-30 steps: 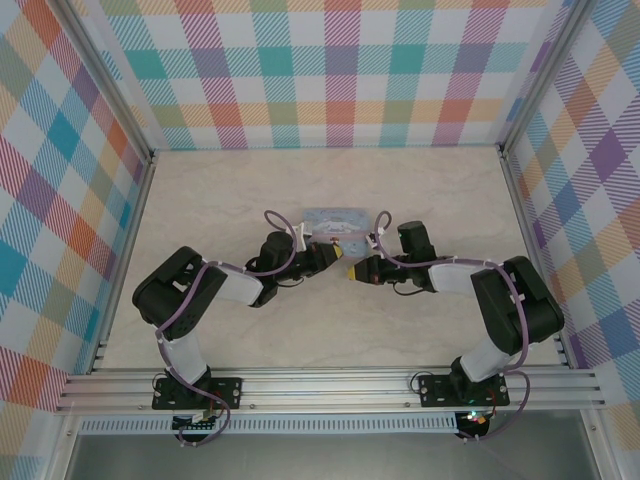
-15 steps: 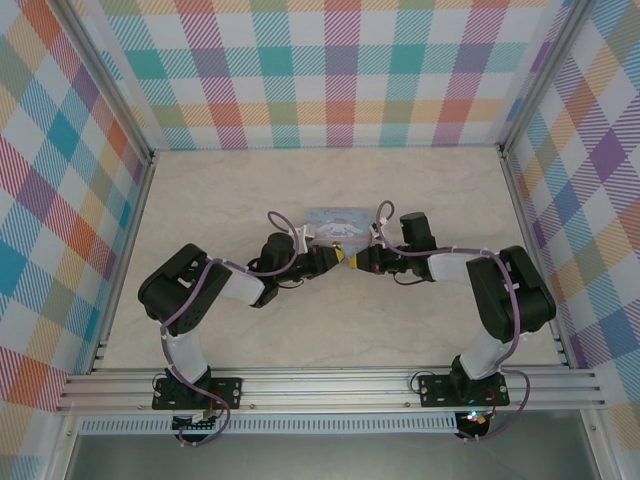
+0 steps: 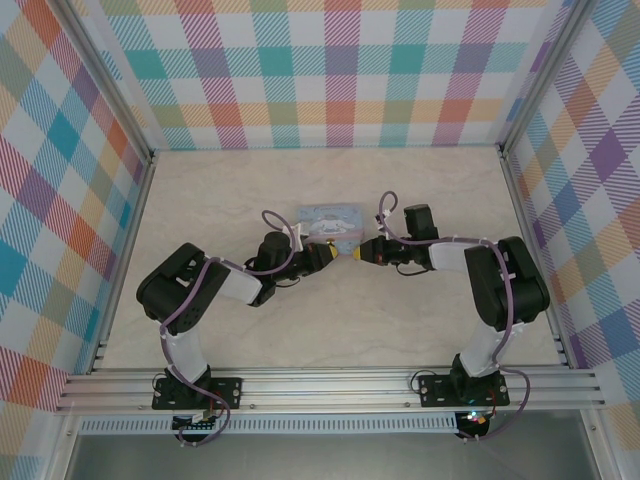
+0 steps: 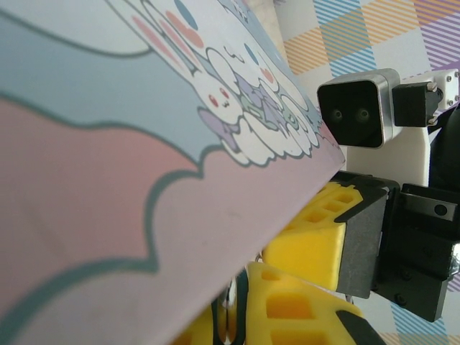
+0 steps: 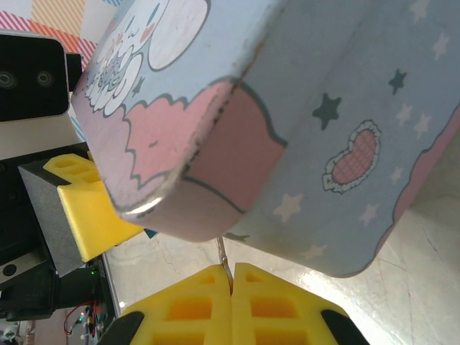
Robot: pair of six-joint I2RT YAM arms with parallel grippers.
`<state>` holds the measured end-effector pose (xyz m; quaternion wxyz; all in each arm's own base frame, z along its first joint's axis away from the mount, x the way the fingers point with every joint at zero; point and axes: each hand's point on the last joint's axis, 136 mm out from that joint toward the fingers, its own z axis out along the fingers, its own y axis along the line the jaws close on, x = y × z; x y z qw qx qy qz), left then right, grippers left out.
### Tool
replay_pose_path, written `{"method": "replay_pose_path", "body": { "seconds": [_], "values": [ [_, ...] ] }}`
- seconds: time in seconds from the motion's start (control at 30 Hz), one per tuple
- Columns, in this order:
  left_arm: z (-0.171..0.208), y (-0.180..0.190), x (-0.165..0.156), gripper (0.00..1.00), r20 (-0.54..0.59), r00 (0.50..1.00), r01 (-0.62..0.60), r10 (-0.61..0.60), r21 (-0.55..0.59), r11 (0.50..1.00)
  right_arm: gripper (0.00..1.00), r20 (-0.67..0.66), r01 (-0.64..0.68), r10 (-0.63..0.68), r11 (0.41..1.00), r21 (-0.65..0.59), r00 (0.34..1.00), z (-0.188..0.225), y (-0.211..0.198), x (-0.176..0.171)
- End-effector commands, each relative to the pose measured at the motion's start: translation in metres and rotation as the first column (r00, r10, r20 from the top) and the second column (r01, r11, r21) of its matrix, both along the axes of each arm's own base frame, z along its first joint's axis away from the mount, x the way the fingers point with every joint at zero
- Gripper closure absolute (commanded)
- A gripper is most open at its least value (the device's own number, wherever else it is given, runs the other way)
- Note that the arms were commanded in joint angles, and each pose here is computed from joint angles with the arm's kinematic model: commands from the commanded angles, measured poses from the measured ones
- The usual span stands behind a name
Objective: Unlock the padlock with the key
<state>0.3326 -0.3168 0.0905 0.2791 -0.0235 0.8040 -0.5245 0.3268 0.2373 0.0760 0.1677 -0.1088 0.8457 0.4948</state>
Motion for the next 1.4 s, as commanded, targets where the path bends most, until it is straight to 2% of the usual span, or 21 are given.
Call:
{"method": "replay_pose_path", "body": {
  "seconds": [0.0, 0.3, 0.43, 0.53, 0.83, 1.37],
  "values": [
    [0.022, -0.007, -0.013, 1.0, 0.051, 0.996, 0.075, -0.073, -0.03, 0.997, 1.0, 0.075, 0.028, -0.028, 1.0, 0.0, 0.997, 0.007, -0.005, 0.021],
    [0.022, 0.002, 0.0, 1.0, 0.028, 0.999, -0.021, 0.022, -0.025, 0.999, 1.0, 0.049, 0.0, -0.002, 0.999, 0.053, 0.999, 0.015, -0.003, -0.016],
    [0.034, -0.003, 0.001, 1.0, 0.024, 1.0, -0.005, 0.007, -0.064, 0.998, 1.0, 0.029, -0.049, 0.047, 0.996, 0.071, 0.998, 0.016, 0.011, -0.041],
    [0.038, -0.004, -0.001, 1.0, 0.036, 0.999, 0.008, -0.006, -0.065, 0.998, 1.0, 0.024, -0.066, 0.064, 0.996, 0.067, 0.998, 0.014, 0.018, -0.048],
    [0.038, -0.006, -0.003, 1.0, 0.039, 0.999, 0.028, -0.025, -0.072, 0.997, 1.0, 0.027, -0.099, 0.098, 0.994, 0.052, 0.995, 0.012, 0.036, -0.043],
    [0.045, -0.011, -0.008, 1.0, 0.065, 0.996, 0.07, -0.064, -0.098, 0.993, 1.0, 0.028, -0.117, 0.116, 0.991, 0.056, 0.993, 0.011, 0.043, -0.036]
  ]
}}
